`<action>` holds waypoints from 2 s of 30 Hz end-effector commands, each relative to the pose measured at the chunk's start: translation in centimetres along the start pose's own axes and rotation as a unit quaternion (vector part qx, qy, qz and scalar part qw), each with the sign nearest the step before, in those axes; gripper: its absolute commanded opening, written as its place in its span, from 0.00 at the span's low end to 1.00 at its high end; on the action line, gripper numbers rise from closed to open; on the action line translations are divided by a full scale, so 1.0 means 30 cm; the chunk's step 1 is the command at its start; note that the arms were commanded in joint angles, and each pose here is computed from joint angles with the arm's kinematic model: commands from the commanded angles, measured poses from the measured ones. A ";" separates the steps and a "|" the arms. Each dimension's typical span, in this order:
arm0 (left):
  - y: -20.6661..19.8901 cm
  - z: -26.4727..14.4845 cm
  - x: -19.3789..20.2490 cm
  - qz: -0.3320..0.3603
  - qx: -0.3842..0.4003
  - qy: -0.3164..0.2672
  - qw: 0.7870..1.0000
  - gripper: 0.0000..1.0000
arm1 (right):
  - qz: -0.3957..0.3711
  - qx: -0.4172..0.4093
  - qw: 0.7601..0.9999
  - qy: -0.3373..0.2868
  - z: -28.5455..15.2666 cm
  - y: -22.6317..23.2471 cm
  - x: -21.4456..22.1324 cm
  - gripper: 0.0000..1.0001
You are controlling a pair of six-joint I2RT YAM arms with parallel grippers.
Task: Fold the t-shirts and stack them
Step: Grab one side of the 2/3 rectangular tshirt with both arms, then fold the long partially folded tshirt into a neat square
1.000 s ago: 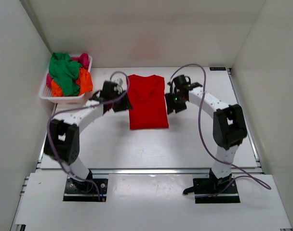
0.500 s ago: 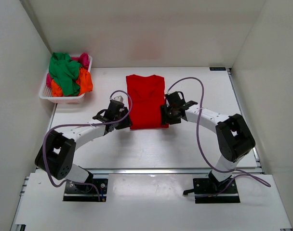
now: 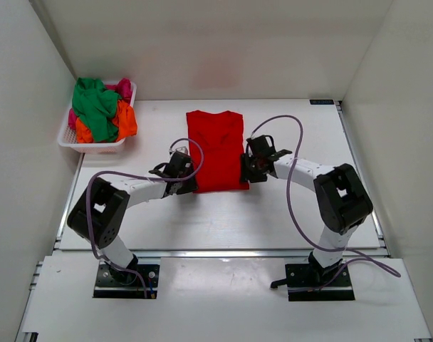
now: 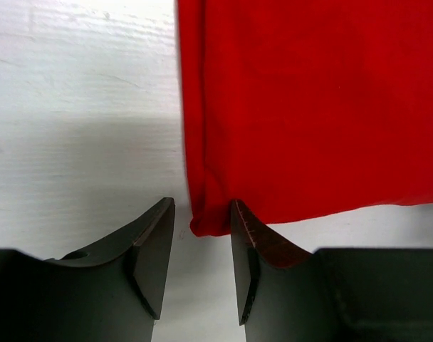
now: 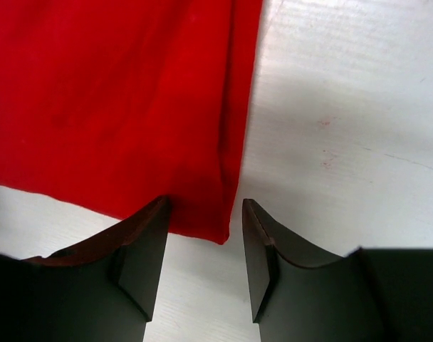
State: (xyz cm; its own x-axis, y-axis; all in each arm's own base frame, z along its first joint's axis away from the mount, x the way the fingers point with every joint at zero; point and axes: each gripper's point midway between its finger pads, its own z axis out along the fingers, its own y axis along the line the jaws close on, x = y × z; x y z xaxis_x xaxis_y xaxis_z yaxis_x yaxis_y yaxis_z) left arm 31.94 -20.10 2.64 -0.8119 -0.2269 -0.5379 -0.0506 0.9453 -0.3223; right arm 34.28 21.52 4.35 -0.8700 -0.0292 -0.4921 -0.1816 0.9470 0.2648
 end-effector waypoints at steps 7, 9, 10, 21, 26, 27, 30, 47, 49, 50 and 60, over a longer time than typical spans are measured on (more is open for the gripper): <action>-0.032 0.019 0.083 0.001 0.003 0.013 1.000 0.47 | -0.026 0.033 0.997 0.059 0.075 -0.009 0.155 0.37; -0.018 0.033 0.089 0.006 -0.006 0.013 1.000 0.44 | -0.032 0.040 0.996 0.069 0.081 -0.008 0.184 0.36; -0.009 0.036 0.109 0.009 -0.011 0.021 1.000 0.42 | -0.036 0.042 0.996 0.074 0.083 -0.010 0.202 0.35; 0.052 -0.105 0.248 0.049 -0.016 0.072 0.996 0.00 | -0.071 0.015 0.990 0.119 -0.052 0.018 0.358 0.00; 0.124 -0.257 0.418 0.044 -0.002 0.101 0.994 0.00 | -0.093 -0.025 0.987 0.129 -0.199 0.089 0.502 0.00; 0.143 -0.276 0.466 0.037 -0.010 0.113 0.993 0.00 | -0.093 -0.025 0.985 0.144 -0.213 0.087 0.556 0.00; 0.105 -0.346 0.505 0.012 0.029 0.101 0.994 0.00 | -0.091 -0.041 0.984 0.147 -0.273 0.120 0.641 0.00; -0.149 -0.504 -0.047 0.006 0.125 0.003 0.992 0.00 | -0.065 -0.153 0.985 0.043 -0.530 0.076 0.137 0.00; -0.158 -0.475 -0.116 -0.002 0.126 -0.008 0.992 0.00 | -0.058 -0.154 0.985 0.045 -0.498 0.062 0.067 0.00; -0.149 -0.468 -0.162 -0.008 0.127 -0.024 0.992 0.00 | -0.070 -0.157 0.985 0.029 -0.500 0.069 0.024 0.00; -0.095 -0.362 -0.414 -0.029 0.106 -0.071 0.991 0.00 | -0.071 -0.151 0.986 -0.016 -0.383 0.055 -0.313 0.00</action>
State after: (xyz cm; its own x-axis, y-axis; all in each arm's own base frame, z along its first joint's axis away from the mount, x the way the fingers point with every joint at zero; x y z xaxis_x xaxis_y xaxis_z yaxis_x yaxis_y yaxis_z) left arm 32.77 -19.24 16.15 -0.7959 -0.3172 -0.5157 0.0154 0.8409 -0.5410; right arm 33.66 21.21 16.40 -0.8645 -0.1466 -0.4807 -0.4029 0.7738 0.4888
